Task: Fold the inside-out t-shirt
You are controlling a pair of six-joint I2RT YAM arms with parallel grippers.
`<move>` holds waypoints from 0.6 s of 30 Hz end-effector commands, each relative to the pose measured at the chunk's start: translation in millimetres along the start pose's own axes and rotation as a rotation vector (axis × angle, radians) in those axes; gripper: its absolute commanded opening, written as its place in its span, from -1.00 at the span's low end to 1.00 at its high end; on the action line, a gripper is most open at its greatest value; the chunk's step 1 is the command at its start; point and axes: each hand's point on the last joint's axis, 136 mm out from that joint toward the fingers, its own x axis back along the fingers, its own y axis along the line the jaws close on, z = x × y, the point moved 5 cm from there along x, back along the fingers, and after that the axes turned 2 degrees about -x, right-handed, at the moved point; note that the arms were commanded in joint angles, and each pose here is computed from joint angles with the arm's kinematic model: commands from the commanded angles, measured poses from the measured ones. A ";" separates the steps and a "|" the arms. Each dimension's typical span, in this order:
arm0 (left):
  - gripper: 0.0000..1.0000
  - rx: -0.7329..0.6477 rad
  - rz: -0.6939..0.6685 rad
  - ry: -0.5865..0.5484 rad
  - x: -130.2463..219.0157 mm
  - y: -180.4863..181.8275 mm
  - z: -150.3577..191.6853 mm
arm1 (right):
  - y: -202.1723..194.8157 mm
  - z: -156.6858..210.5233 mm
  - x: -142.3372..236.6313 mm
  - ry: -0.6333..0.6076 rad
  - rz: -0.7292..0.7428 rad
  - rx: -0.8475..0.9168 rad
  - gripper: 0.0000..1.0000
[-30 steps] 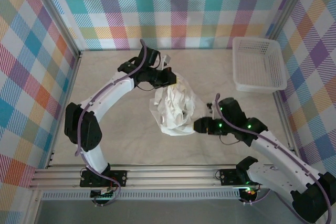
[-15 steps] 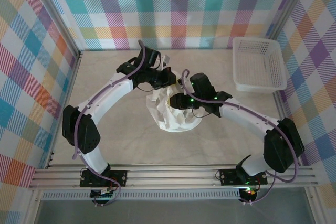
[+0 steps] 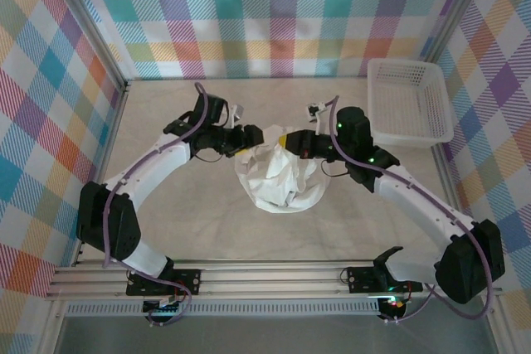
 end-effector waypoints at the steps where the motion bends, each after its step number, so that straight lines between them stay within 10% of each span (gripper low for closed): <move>1: 0.49 -0.135 0.042 0.048 4.2 -8.5 12.7 | 18.8 -2.2 0.6 0.034 -0.117 0.041 -1.00; 10: 0.56 0.013 -0.264 0.273 -58.6 66.3 44.7 | 15.8 -6.0 15.5 -0.025 -0.006 0.064 -1.00; 12: 0.19 0.004 -0.255 0.236 -54.2 63.6 41.4 | 8.6 -6.2 24.0 -0.075 0.045 0.067 -1.00; 15: -1.00 -0.002 -0.128 0.197 -46.4 37.4 28.6 | -14.7 1.9 33.2 -0.124 0.157 0.025 -1.00; 18: -1.00 0.018 -0.054 0.104 -24.3 14.5 4.7 | -41.0 29.1 36.7 -0.081 0.240 -0.032 -1.00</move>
